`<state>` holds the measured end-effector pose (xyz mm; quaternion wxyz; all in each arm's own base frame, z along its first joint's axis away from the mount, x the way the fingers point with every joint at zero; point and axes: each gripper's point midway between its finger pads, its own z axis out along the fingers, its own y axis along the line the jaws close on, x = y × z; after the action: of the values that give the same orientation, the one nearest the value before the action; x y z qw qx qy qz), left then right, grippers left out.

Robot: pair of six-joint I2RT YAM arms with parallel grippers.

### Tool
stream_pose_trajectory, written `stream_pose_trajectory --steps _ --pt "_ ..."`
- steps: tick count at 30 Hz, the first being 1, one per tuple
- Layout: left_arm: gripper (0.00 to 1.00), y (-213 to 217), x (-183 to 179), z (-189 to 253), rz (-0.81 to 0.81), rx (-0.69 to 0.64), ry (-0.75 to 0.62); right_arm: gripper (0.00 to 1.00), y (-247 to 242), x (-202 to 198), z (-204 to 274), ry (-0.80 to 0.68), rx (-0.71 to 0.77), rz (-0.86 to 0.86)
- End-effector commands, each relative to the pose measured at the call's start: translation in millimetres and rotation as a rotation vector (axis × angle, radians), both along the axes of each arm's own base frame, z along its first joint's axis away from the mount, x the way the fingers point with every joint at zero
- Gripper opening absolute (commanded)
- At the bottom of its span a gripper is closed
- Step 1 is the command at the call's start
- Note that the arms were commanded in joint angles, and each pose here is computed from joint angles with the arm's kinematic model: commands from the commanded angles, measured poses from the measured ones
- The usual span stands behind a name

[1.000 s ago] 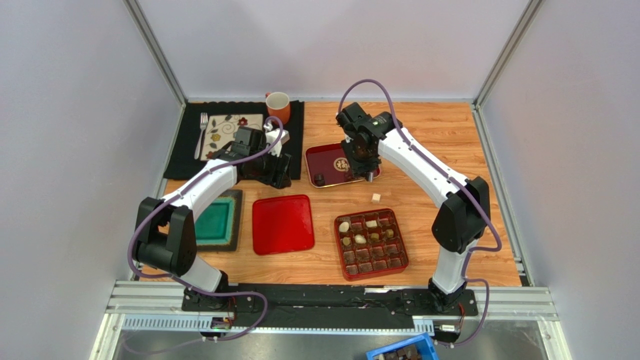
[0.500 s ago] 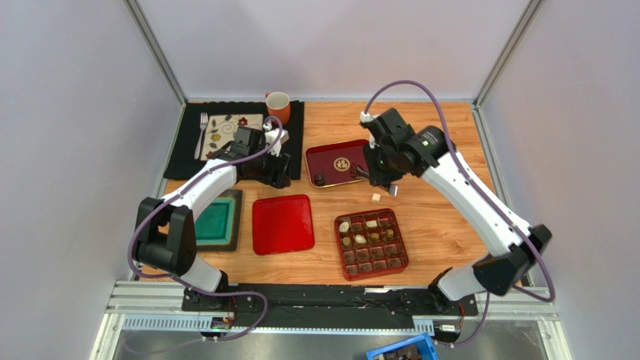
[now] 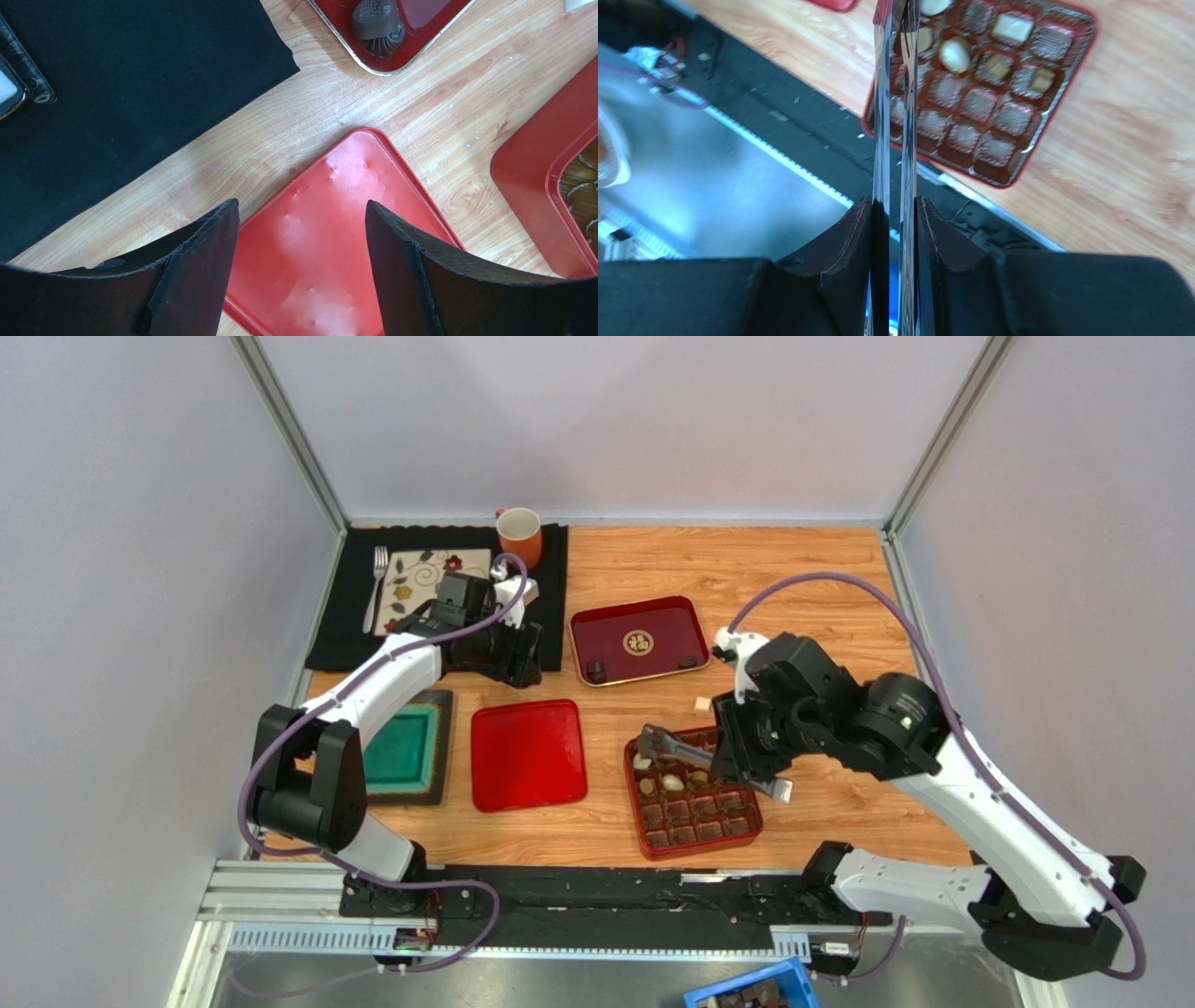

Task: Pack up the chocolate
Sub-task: Pick up the fake chocolate from the plate, then place the fake chocolate in the packing box.

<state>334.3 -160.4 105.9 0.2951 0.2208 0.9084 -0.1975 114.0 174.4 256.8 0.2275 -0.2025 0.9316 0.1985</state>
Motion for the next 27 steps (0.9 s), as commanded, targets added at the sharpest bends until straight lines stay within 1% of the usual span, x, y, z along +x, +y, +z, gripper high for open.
stream_pose_trajectory --steps 1,4,9,19,23,26,27 --pt "0.75 4.2 -1.1 15.7 -0.007 0.003 -0.051 0.26 -24.2 -51.0 -7.8 0.149 -0.008 -0.001" --pt "0.75 5.5 -2.5 17.5 -0.004 0.005 -0.055 0.27 -28.8 -63.9 -11.4 0.173 -0.002 0.012" --pt "0.75 8.0 -7.1 18.2 -0.009 0.016 -0.055 0.27 -37.7 -75.4 -30.2 0.226 -0.058 0.023" --pt "0.75 5.6 -8.6 25.3 -0.021 0.000 -0.064 0.28 -51.9 -71.8 -48.7 0.246 -0.196 0.000" --pt "0.75 3.9 -8.0 29.3 -0.022 -0.010 -0.069 0.29 -55.5 -75.5 -59.4 0.284 -0.241 -0.002" --pt "0.75 2.0 -8.7 31.9 -0.029 -0.021 -0.071 0.29 -56.7 -77.7 -63.8 0.304 -0.259 0.000" --pt "0.75 1.4 -8.8 33.3 -0.030 -0.026 -0.074 0.30 -56.5 -78.2 -64.2 0.309 -0.259 0.000"
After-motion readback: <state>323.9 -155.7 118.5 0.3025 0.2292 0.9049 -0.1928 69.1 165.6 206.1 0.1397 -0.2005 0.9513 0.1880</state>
